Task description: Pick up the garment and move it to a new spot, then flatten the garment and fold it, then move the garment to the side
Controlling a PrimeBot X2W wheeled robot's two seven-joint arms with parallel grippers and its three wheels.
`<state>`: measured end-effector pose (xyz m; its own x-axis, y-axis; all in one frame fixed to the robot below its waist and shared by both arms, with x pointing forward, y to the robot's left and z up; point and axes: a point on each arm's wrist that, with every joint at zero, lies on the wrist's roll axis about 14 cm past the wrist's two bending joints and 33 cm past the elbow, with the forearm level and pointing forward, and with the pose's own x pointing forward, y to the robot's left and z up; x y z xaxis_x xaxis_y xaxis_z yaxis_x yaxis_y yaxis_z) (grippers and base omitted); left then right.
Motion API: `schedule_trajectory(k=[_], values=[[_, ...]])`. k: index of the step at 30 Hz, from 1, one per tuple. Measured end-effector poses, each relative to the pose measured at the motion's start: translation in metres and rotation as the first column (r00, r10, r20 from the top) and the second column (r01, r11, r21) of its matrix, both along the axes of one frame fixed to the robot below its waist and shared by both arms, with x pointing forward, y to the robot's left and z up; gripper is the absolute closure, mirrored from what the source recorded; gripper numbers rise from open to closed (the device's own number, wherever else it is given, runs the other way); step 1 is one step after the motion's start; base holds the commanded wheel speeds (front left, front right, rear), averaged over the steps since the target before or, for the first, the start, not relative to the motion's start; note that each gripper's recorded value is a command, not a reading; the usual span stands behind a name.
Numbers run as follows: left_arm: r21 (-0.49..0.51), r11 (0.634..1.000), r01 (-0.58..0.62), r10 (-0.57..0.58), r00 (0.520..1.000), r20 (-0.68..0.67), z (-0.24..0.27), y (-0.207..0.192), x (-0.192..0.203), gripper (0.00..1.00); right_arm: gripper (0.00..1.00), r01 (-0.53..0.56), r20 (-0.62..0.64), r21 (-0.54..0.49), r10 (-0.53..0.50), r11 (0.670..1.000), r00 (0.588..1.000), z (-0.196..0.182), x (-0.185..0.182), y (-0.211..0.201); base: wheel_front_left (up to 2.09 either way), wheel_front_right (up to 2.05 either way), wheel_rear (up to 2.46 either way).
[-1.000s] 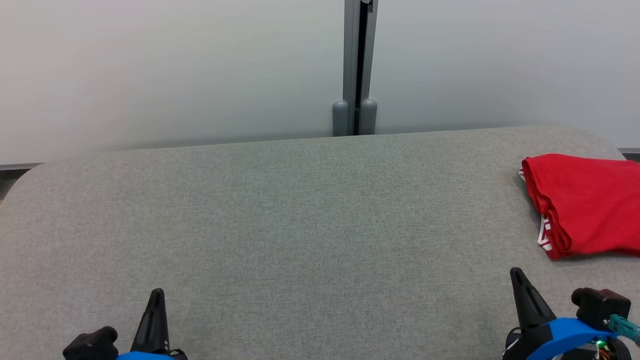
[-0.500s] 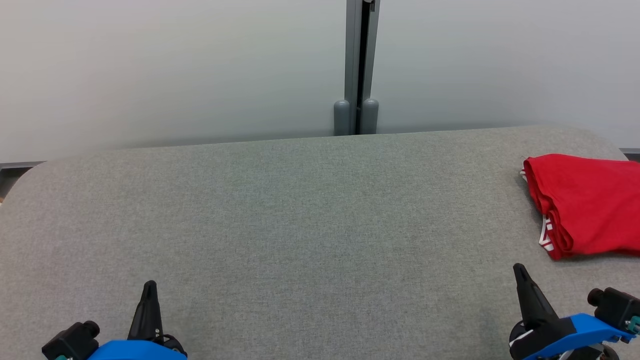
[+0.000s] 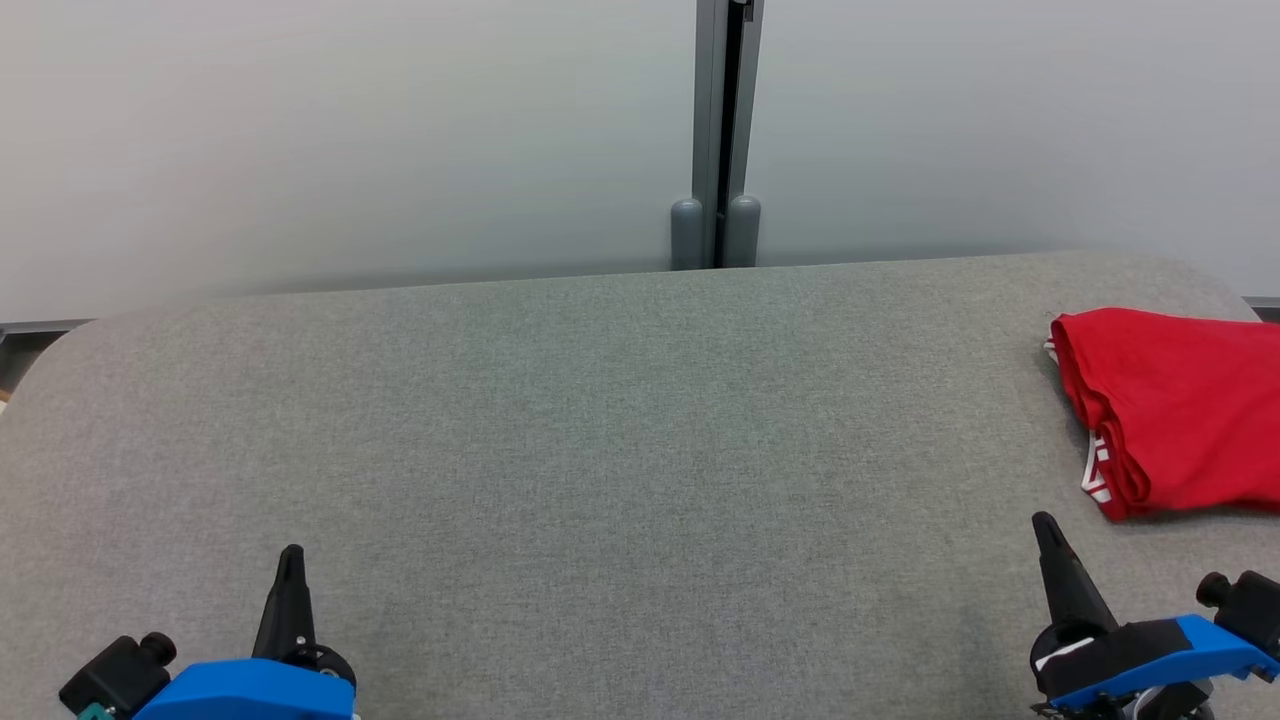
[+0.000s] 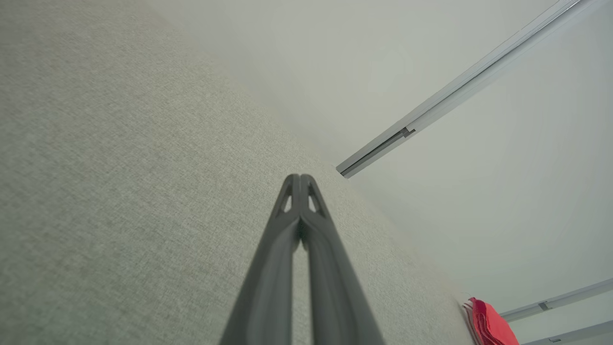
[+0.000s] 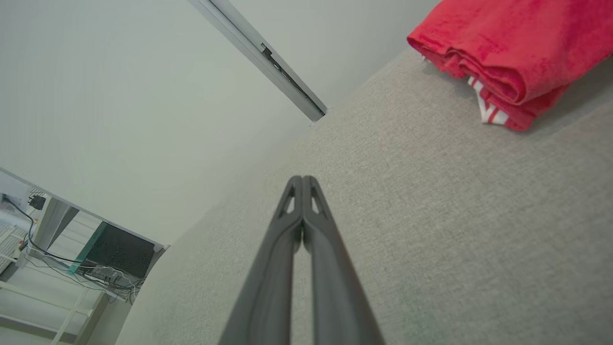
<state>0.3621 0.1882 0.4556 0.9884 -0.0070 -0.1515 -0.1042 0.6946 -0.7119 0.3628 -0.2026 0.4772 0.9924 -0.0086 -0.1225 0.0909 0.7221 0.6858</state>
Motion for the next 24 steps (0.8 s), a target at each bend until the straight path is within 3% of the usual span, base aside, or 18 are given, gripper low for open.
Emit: schedule_trajectory(k=[24], values=[[-0.267, 0.963, -0.041, 0.047, 0.999, 0.016, 0.013, 0.004, 0.01, 1.0, 1.0, 0.021, 0.03, 0.281, -0.031, 0.96, 0.999, 0.008, 0.008, 0.001, 0.0, 0.0, 0.0]])
